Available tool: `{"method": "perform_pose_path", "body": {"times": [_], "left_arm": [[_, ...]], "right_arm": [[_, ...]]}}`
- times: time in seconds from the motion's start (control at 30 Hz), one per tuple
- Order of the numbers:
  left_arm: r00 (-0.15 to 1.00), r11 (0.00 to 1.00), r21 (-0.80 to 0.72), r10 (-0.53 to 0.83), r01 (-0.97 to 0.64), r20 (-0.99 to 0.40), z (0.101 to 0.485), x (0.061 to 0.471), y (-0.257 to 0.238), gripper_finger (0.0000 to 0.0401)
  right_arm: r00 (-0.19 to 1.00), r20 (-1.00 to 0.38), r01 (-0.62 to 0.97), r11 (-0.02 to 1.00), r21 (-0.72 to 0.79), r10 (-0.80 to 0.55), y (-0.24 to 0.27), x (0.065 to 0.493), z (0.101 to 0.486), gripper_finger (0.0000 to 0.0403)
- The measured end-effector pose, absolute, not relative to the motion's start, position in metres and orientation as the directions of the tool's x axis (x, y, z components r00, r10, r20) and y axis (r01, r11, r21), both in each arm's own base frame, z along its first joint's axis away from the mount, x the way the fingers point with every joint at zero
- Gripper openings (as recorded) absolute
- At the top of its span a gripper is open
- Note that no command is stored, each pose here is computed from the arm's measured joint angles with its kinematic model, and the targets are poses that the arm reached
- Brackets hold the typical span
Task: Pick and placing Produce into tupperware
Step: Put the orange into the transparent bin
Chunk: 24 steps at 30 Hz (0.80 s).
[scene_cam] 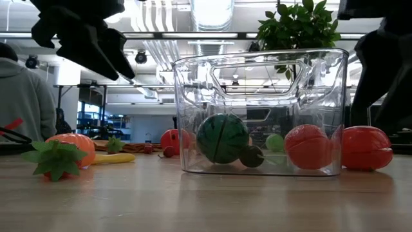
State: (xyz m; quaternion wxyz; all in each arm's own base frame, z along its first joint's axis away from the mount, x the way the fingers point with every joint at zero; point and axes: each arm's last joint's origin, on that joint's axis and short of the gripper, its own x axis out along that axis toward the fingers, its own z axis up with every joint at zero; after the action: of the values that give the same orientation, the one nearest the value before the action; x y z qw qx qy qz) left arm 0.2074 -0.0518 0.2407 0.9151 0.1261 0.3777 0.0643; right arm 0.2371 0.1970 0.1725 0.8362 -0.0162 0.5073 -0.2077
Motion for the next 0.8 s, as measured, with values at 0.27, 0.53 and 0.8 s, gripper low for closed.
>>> {"method": "perform_pose_path", "body": {"times": [0.27,0.53,0.8], "left_arm": [[0.725,0.963,0.266,0.210,-0.037,-0.657,0.242,0.213,-0.053,0.0324],[0.747,0.966,0.254,0.206,-0.051,-0.632,0.245,0.215,-0.053,0.0324],[0.756,0.961,0.265,0.234,-0.083,-0.611,0.247,0.216,-0.051,0.0324]], "right_arm": [[0.442,-0.832,0.314,0.927,-0.207,-0.335,0.192,0.232,0.148,0.0370],[0.452,-0.830,0.348,0.922,-0.173,-0.326,0.189,0.229,0.138,0.0362],[0.446,-0.835,0.381,0.913,-0.148,-0.322,0.187,0.226,0.133,0.0296]]}}
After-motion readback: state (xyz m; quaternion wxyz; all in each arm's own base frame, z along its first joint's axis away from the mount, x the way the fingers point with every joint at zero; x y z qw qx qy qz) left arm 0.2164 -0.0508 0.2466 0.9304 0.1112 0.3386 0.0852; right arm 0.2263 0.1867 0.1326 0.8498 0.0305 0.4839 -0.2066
